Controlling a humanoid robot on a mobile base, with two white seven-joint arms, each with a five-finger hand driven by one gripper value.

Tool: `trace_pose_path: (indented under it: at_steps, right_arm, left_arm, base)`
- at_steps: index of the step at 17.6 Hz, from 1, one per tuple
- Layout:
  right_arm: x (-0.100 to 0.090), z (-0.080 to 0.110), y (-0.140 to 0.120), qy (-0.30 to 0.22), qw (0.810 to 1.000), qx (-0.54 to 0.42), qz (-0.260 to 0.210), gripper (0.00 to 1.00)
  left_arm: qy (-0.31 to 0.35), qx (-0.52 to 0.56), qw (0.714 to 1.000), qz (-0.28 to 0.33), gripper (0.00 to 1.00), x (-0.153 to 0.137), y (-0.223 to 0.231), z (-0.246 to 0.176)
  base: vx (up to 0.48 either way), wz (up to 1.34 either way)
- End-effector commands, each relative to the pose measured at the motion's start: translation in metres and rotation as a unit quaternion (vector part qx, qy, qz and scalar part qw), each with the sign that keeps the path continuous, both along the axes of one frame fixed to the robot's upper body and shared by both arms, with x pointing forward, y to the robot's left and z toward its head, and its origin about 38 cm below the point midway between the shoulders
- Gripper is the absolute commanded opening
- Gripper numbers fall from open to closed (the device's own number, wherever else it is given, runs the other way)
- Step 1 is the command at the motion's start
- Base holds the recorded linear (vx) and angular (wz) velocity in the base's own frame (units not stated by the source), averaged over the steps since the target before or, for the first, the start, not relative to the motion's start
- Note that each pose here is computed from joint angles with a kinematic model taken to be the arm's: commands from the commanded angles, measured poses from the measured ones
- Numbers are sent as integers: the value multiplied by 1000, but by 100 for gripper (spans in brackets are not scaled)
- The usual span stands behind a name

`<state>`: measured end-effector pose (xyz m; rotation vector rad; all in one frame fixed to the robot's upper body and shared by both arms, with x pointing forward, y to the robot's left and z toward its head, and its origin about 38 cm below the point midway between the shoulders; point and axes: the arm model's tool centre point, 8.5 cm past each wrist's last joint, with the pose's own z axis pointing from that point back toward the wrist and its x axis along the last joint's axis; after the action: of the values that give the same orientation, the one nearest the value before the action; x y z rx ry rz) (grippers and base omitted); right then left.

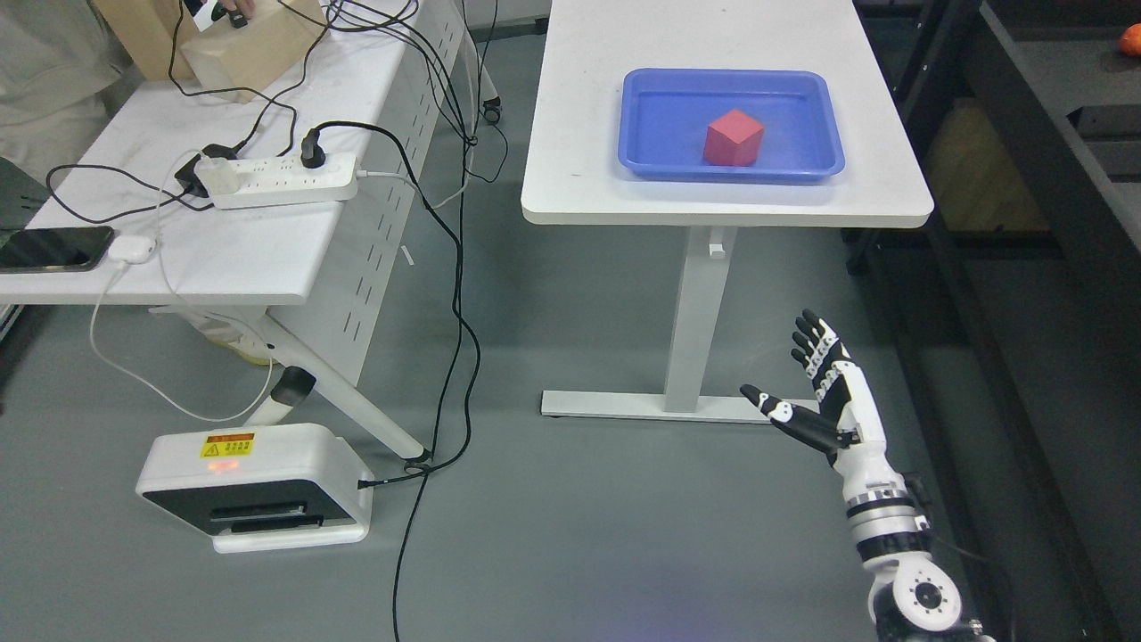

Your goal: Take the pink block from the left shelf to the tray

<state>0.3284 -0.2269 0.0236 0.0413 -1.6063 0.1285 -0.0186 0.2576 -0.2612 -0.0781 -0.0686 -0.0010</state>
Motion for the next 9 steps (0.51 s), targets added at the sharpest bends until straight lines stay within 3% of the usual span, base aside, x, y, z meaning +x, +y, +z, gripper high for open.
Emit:
trace_pose_path:
  at_steps: [1,5,9]
  right_arm:
    - [14,-6,-13,9,999,-37,-24,100]
    - [14,-3,-40,6,998,-11,-62,100]
    - [13,-6,-20,10,999,18,-31,100]
  left_arm:
    - [-11,8,1000,-1,100,6,11,0]
    - [-10,8,1000,-1,100,6,11,0]
    - [-10,8,1000,-1,100,6,11,0]
  base:
    - [0,0]
    - [0,0]
    - [0,0]
